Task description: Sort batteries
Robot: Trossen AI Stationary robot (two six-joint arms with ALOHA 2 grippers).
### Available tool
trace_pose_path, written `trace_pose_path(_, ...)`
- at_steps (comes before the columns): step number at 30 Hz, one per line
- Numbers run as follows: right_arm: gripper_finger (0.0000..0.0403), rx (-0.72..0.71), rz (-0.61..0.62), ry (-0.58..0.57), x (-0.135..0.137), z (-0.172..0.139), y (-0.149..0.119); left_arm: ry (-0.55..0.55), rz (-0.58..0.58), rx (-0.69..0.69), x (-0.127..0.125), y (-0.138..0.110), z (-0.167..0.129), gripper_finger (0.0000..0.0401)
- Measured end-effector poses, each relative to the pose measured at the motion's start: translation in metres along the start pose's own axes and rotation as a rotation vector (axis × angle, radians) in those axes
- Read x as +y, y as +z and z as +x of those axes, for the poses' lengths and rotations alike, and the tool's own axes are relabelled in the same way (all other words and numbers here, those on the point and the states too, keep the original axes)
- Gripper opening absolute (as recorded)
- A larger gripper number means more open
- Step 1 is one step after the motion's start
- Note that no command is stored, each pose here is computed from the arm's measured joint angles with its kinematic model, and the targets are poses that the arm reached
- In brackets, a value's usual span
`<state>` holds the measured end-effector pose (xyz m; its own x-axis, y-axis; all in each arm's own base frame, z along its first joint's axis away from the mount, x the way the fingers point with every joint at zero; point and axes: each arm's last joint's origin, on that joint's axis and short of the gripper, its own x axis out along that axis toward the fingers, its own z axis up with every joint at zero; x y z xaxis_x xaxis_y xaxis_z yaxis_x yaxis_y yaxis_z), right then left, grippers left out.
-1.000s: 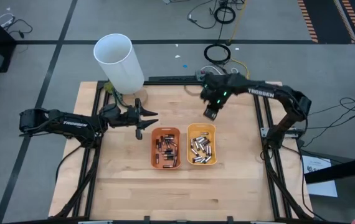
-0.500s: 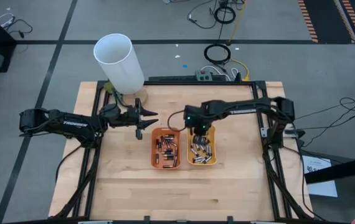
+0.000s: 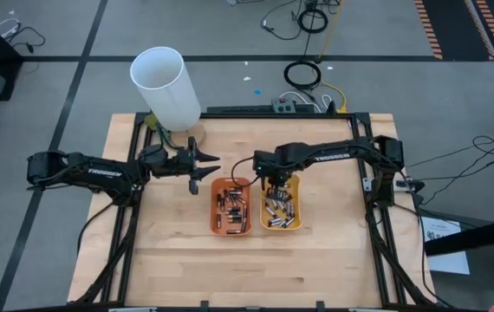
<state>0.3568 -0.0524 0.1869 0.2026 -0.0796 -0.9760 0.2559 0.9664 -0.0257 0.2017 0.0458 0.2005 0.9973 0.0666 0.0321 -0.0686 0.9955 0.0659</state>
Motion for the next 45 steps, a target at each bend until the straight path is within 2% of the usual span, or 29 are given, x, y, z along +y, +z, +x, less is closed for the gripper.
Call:
trace_pose_path(11,0.0083,-0.001,0.000,0.004,0.000,0.000,0.000,0.000,0.000,0.000,0.000,0.000,0.000,0.0135)
trace_pose_path(16,0.0102,0.008,-0.029,0.003,0.000,-0.001,0.000,0.000,0.000,0.000,0.000,0.000,0.000,0.0135)
trace_pose_path(19,0.0105,0.065,-0.049,-0.015,-0.004,-0.014,-0.001,0.000,0.000,0.000,0.000,0.000,0.000,0.0135)
trace_pose_path(22,0.0105,0.087,-0.072,-0.036,-0.015,-0.038,-0.003,0.000,0.000,0.000,0.000,0.000,0.000,0.0135)
trace_pose_path(25,0.0100,0.090,-0.087,-0.168,-0.042,-0.066,-0.010,0.000,0.000,0.000,0.000,0.000,0.000,0.0135)
trace_pose_path(29,0.0091,0.096,0.006,-0.340,-0.103,-0.095,-0.026,0.000,0.000,0.000,0.000,0.000,0.000,0.0135)
trace_pose_path(33,0.0087,0.129,0.167,-0.363,-0.162,-0.102,-0.046,0.000,0.000,0.000,0.000,0.000,0.000,0.0135)
trace_pose_path(36,0.0086,0.205,0.287,-0.350,-0.206,-0.087,-0.061,0.001,0.002,0.000,0.000,0.000,0.000,0.0135)
trace_pose_path(39,0.0086,0.367,0.347,-0.319,-0.242,-0.055,-0.078,0.006,0.002,0.000,0.000,0.000,0.000,0.0135)
trace_pose_path(45,0.0086,0.831,0.228,-0.287,-0.278,0.012,-0.113,0.019,0.008,0.001,0.001,0.000,0.000,0.0135)
